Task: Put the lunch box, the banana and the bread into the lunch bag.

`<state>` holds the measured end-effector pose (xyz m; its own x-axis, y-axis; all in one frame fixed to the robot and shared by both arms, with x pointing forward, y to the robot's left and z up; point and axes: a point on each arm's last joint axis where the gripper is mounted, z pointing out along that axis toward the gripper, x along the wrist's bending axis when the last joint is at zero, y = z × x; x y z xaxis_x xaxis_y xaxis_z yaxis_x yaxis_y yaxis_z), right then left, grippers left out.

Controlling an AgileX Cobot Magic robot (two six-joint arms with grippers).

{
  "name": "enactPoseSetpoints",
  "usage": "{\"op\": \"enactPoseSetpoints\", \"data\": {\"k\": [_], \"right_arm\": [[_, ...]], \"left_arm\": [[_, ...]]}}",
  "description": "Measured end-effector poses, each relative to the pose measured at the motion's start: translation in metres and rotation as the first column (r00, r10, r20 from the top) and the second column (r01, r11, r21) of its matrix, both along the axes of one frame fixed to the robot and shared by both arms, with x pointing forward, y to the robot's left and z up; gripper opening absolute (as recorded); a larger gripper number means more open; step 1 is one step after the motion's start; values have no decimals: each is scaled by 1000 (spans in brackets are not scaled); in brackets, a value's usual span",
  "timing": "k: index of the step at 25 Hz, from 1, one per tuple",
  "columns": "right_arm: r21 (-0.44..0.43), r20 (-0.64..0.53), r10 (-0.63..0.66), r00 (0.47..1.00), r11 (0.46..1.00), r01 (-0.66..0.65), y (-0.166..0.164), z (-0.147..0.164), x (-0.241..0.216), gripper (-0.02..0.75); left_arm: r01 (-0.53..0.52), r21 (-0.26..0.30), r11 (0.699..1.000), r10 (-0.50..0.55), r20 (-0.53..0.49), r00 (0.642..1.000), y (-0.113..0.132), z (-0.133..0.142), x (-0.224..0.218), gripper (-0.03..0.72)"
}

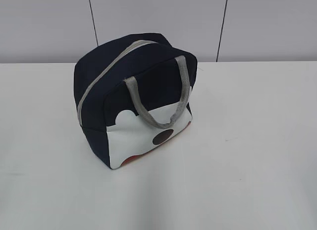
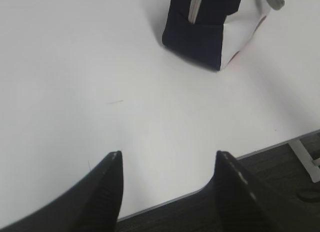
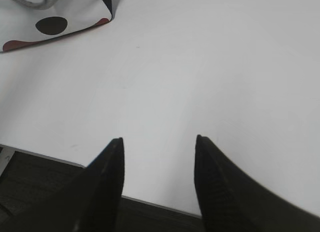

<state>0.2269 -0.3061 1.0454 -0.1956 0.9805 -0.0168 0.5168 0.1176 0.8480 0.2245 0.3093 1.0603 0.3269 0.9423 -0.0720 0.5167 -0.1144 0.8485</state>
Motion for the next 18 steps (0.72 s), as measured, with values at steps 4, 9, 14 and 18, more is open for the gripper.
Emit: {"op": "enactPoseSetpoints", "data": {"k": [4, 9, 14, 18], "right_arm": [[-5, 9, 1, 1000, 1000, -1, 0, -1, 1, 361], [-7, 7, 0, 1000, 1000, 0, 0, -1, 1, 360], [-18, 10, -8, 1000, 1000, 8, -1, -1, 2, 361], [-47, 17, -17, 1000, 999, 18, -3, -1, 2, 360]], "left_arm": [[1, -13, 1000, -1, 32, 999, -2, -1, 4, 435], [10, -15, 1000, -9, 44, 999, -4, -4, 7, 435], [10, -16, 1000, -10, 49, 999, -4, -3, 8, 435], [7, -14, 1000, -6, 50, 999, -4, -3, 8, 435]]}}
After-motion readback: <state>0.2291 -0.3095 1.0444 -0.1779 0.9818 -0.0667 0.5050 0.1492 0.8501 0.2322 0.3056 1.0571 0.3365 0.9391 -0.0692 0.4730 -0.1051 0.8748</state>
